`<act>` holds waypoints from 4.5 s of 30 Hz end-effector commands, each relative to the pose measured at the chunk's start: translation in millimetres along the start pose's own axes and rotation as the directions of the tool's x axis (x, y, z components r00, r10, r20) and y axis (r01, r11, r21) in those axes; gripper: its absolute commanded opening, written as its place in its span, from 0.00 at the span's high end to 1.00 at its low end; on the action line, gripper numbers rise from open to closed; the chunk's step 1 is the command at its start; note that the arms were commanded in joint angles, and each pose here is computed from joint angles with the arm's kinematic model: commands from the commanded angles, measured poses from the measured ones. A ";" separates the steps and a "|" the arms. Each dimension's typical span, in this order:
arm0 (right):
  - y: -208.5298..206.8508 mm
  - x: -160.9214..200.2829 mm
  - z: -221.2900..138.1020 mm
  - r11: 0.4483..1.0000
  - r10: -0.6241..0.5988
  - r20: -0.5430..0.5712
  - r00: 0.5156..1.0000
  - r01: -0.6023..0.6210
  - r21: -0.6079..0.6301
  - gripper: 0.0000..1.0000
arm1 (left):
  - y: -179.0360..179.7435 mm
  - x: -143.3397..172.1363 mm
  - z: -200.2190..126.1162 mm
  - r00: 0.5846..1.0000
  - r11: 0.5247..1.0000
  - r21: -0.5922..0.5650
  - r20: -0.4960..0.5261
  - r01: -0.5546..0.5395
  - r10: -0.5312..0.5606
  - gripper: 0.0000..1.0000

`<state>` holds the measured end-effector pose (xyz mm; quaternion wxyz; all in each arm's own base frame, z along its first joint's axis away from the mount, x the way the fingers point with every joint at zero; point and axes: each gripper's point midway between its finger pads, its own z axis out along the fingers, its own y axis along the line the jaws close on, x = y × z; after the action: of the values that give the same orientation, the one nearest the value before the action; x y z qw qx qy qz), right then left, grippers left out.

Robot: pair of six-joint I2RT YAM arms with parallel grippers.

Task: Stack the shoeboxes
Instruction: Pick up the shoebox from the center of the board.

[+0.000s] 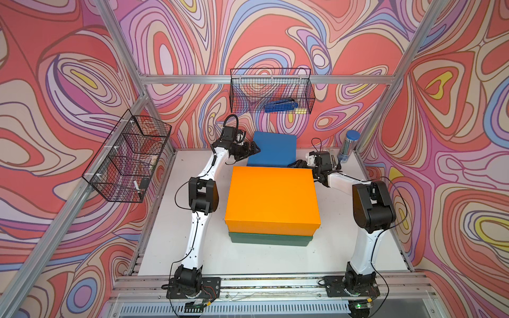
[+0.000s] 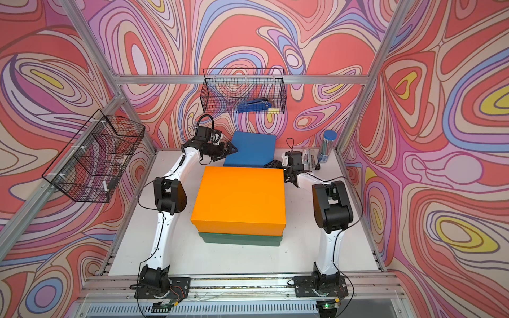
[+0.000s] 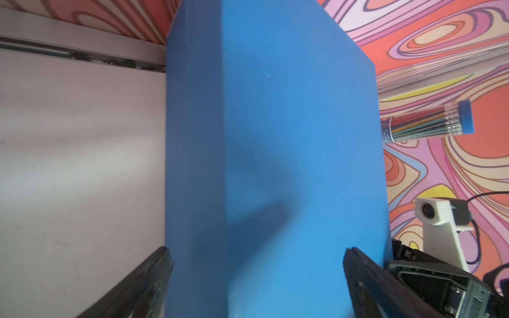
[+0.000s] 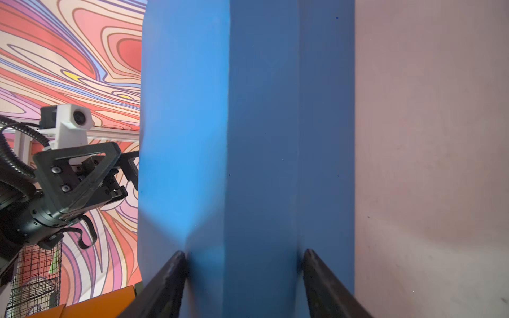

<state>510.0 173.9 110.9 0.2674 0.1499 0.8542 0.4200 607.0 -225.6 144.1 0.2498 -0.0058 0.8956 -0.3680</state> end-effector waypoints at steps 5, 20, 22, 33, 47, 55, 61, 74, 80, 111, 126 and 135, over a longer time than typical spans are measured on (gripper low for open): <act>-20.1 -9.2 -22.8 0.997 0.007 0.059 0.998 -0.012 0.074 0.13 | -1.7 -3.9 -2.7 0.999 0.999 0.009 0.009 -0.033 0.033 0.00; -15.3 -85.7 -2.6 0.998 -0.047 0.119 0.992 0.042 0.045 0.02 | 15.6 -23.2 -33.0 0.995 0.998 -0.008 0.080 0.061 -0.060 0.00; -23.1 -88.0 9.2 0.999 -0.030 0.112 0.993 0.025 0.044 0.02 | 18.6 -23.6 -34.7 0.992 0.996 0.001 0.088 0.088 -0.088 0.00; -38.7 -69.2 62.7 0.999 0.004 0.015 1.000 -0.004 0.036 0.02 | 28.9 -4.8 -19.6 0.986 0.986 0.011 0.026 0.167 -0.167 0.00; 2.2 -73.1 94.3 0.990 -0.125 -0.092 0.988 0.117 -0.083 0.10 | 15.9 3.4 -20.8 0.987 0.987 0.034 0.031 0.157 -0.158 0.00; 15.4 -83.3 115.6 0.975 -0.142 -0.089 0.986 0.123 -0.186 0.18 | 15.6 18.9 -32.5 0.983 0.985 0.054 0.073 0.165 -0.168 0.01; 27.5 -78.9 127.2 0.964 -0.155 -0.094 0.983 0.130 -0.234 0.22 | 9.3 17.9 -34.0 0.983 0.984 0.084 0.083 0.155 -0.162 0.04; 37.1 -67.3 147.6 0.952 -0.162 -0.115 0.980 0.124 -0.281 0.27 | 14.5 44.4 -41.5 0.977 0.981 0.079 0.103 0.180 -0.187 0.06; 39.2 -57.1 152.6 0.951 -0.166 -0.137 0.976 0.122 -0.283 0.25 | 20.7 49.7 -45.8 0.964 0.974 0.072 0.143 0.215 -0.224 0.07; 17.4 -34.5 123.1 0.982 -0.168 -0.198 0.966 0.146 -0.121 0.10 | 21.6 51.9 -38.1 0.971 0.973 0.045 0.070 0.227 -0.230 0.02; 89.3 -44.7 89.2 0.966 -0.176 -0.164 0.971 0.138 -0.220 0.35 | -29.4 3.1 -54.9 0.976 0.979 0.127 0.131 0.159 -0.176 0.05; 145.0 -65.7 62.8 0.948 -0.168 -0.099 0.981 0.133 -0.289 0.38 | -55.4 -17.1 -79.7 0.974 0.982 0.140 0.170 0.128 -0.151 0.06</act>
<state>627.7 228.7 155.2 0.2624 0.0694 0.8342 0.4801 583.6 -178.8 192.7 0.2897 -0.1363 0.8620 -0.3930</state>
